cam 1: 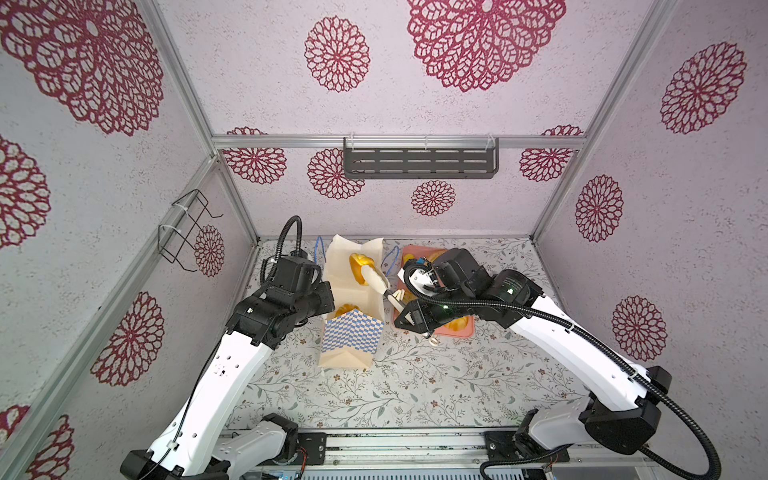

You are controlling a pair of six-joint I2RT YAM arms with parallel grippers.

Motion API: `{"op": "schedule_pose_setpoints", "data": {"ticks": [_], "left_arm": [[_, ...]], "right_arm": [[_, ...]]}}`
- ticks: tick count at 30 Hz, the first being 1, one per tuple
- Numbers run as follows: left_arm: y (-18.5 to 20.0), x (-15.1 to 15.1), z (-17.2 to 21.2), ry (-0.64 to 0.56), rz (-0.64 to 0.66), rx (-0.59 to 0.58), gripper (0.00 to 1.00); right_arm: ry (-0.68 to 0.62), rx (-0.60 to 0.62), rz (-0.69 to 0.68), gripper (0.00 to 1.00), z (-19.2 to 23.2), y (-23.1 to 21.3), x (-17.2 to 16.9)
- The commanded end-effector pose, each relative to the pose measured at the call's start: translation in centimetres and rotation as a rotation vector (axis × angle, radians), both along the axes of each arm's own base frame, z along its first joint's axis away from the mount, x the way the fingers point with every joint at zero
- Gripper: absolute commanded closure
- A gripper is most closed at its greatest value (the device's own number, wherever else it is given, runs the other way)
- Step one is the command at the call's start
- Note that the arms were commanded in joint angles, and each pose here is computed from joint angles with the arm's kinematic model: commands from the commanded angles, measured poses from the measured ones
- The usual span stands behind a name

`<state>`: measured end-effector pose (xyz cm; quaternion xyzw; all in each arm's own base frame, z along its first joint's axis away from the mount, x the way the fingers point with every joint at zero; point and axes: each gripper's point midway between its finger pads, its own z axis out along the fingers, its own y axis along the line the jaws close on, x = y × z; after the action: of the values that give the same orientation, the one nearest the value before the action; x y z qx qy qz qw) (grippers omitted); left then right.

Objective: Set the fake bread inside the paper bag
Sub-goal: 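Lower the tongs into the bag and release the yellow bread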

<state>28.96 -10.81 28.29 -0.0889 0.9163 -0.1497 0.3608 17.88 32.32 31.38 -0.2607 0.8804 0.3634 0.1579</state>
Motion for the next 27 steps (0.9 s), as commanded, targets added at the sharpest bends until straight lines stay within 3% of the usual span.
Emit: {"op": "schedule_pose_setpoints", "data": {"ticks": [1, 11, 27], "left_arm": [[-0.4, 0.3, 1.6, -0.058, -0.002, -0.028, 1.0], [-0.4, 0.4, 1.8, -0.064, -0.001, -0.032, 1.0], [-0.4, 0.3, 1.9, -0.065, -0.004, -0.035, 1.0]], "right_arm": [[-0.023, -0.029, 0.024, 1.0, -0.7, 0.0, -0.1], [-0.02, -0.062, 0.02, 0.95, -1.7, -0.4, -0.1], [-0.034, -0.056, 0.005, 0.63, -1.3, -0.5, 0.2]]}}
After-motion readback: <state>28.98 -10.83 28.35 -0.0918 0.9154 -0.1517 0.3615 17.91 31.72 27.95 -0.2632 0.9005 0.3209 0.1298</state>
